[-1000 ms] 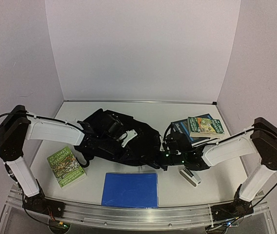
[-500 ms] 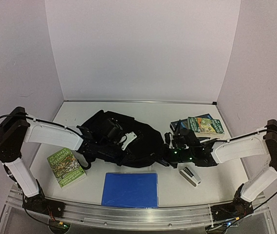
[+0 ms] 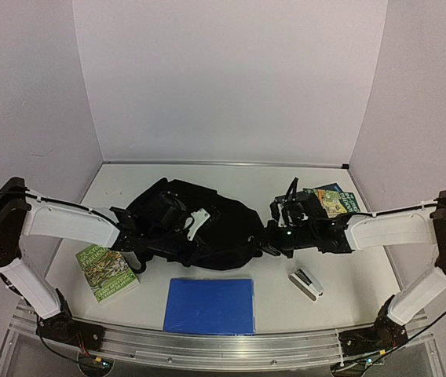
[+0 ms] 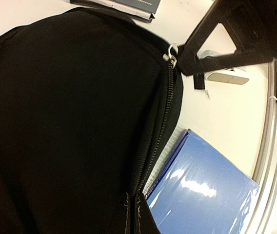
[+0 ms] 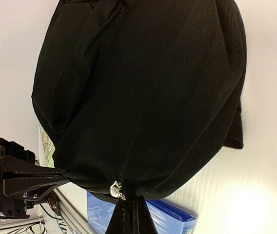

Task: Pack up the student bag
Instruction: Unzip the student bag at the center of the board.

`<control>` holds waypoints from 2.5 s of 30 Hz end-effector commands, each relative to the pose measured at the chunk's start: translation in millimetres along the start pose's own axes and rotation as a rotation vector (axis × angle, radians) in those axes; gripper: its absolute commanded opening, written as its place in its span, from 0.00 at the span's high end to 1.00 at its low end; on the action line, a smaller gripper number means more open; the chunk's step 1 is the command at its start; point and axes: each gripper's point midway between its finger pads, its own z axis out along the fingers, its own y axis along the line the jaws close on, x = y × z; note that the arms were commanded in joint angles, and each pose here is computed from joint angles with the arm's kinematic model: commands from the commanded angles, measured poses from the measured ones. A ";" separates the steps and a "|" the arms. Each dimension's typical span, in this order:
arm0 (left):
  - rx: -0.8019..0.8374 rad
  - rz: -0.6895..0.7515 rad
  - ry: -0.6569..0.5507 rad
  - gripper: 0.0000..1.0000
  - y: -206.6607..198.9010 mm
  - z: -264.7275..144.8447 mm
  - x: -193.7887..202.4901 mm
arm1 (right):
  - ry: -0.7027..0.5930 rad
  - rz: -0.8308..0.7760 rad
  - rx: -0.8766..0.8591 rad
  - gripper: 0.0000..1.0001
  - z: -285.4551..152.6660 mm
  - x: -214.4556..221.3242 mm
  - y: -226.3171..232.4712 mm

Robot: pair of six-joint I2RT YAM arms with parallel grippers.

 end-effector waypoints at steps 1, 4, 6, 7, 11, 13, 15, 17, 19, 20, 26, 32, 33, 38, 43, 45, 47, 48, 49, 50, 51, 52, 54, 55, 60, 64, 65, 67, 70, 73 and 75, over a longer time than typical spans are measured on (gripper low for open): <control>-0.139 -0.104 0.248 1.00 27.1 -14.1 79.0 | -0.152 0.025 0.126 1.00 -15.1 -51.1 -31.3; -0.148 -0.123 0.250 1.00 28.4 -15.5 83.4 | -0.145 0.019 0.130 1.00 -17.0 -53.7 -34.9; -0.159 -0.134 0.254 1.00 29.6 -18.7 86.3 | -0.137 0.017 0.143 1.00 -17.4 -54.2 -40.5; -0.169 -0.138 0.257 1.00 30.8 -21.2 88.2 | -0.137 0.018 0.154 1.00 -17.6 -55.1 -45.0; -0.174 -0.157 0.237 1.00 29.9 -31.4 87.9 | -0.137 0.012 0.180 1.00 -18.6 -57.7 -53.7; -0.171 -0.167 0.230 1.00 28.4 -34.4 84.7 | -0.108 -0.016 0.149 1.00 -17.5 -55.0 -46.3; -0.161 -0.182 0.205 0.97 25.7 -35.8 74.4 | -0.086 -0.046 0.108 1.00 -19.4 -52.6 -35.8; -0.123 -0.201 0.152 0.89 18.3 -35.3 54.7 | -0.082 -0.075 0.070 1.00 -24.7 -53.4 -24.7; -0.066 -0.215 0.100 0.71 8.0 -33.4 33.4 | -0.076 -0.096 0.027 1.00 -30.9 -53.3 -12.9; -0.036 -0.223 0.068 0.62 2.6 -32.4 20.0 | -0.071 -0.104 0.007 1.00 -33.5 -52.8 -7.5; 0.104 -0.183 -0.090 0.34 -21.3 -20.8 -57.3 | -0.057 -0.106 -0.023 1.00 -38.4 -48.2 -1.7; 0.228 -0.137 -0.125 0.15 -39.4 13.7 -103.7 | -0.050 -0.102 -0.018 1.00 -37.4 -45.6 -4.9; 0.240 -0.140 -0.116 0.12 -39.9 21.6 -103.9 | -0.054 -0.102 -0.017 1.00 -38.2 -46.0 -4.9; 0.318 -0.141 -0.141 0.08 -50.6 40.5 -116.1 | -0.077 -0.104 -0.009 1.00 -42.2 -49.4 -5.4; 0.319 -0.144 -0.107 0.07 -54.6 62.6 -108.6 | -0.075 -0.107 -0.002 1.00 -40.8 -48.3 -7.7; 0.304 -0.129 -0.083 0.07 -58.0 74.8 -104.9 | -0.070 -0.109 0.001 1.00 -39.1 -47.6 -9.2; 0.281 -0.113 -0.073 0.14 -60.6 84.6 -105.5 | -0.065 -0.109 0.004 1.00 -37.7 -46.7 -10.5; 0.270 -0.109 -0.055 0.26 -61.5 89.2 -102.8 | -0.063 -0.109 0.005 1.00 -37.3 -46.0 -11.1; 0.263 -0.105 -0.044 0.40 -63.3 92.3 -102.2 | -0.064 -0.108 0.008 1.00 -37.2 -46.1 -12.0; 0.254 -0.105 -0.038 0.54 -63.4 95.3 -101.3 | -0.067 -0.108 0.010 1.00 -37.6 -46.4 -12.4; 0.243 -0.104 -0.034 0.68 -62.8 97.0 -100.3 | -0.075 -0.105 0.016 1.00 -38.3 -47.2 -13.5; 0.227 -0.105 -0.033 0.79 -60.8 97.9 -99.0 | -0.083 -0.102 0.023 1.00 -38.9 -48.4 -14.7; 0.205 -0.103 -0.030 0.96 -57.9 96.7 -94.0 | -0.097 -0.087 0.059 1.00 -40.2 -50.0 -21.6; 0.194 -0.101 -0.028 0.99 -56.0 95.0 -91.3 | -0.097 -0.075 0.089 1.00 -40.6 -49.2 -27.7; 0.145 -0.091 0.024 1.00 -46.4 84.1 -63.1 | -0.157 -0.017 0.286 1.00 -46.0 -59.9 -61.4; 0.126 -0.090 0.085 1.00 -42.4 77.2 -37.5 | -0.204 -0.010 0.378 1.00 -54.0 -70.7 -71.8; 0.123 -0.092 0.097 1.00 -41.3 75.5 -30.7 | -0.214 -0.011 0.389 1.00 -55.1 -74.4 -71.2; 0.119 -0.093 0.114 1.00 -40.4 70.5 -21.3 | -0.223 -0.017 0.421 1.00 -55.3 -79.1 -74.0; 0.123 -0.084 0.141 1.00 -41.9 62.4 -7.9 | -0.214 -0.025 0.460 1.00 -50.7 -82.4 -78.5; 0.105 -0.081 0.181 1.00 -39.5 54.8 8.8 | -0.212 -0.030 0.485 1.00 -45.6 -87.8 -80.5; 0.085 -0.086 0.213 1.00 -36.0 50.6 20.6 | -0.209 -0.029 0.497 1.00 -43.2 -90.3 -83.1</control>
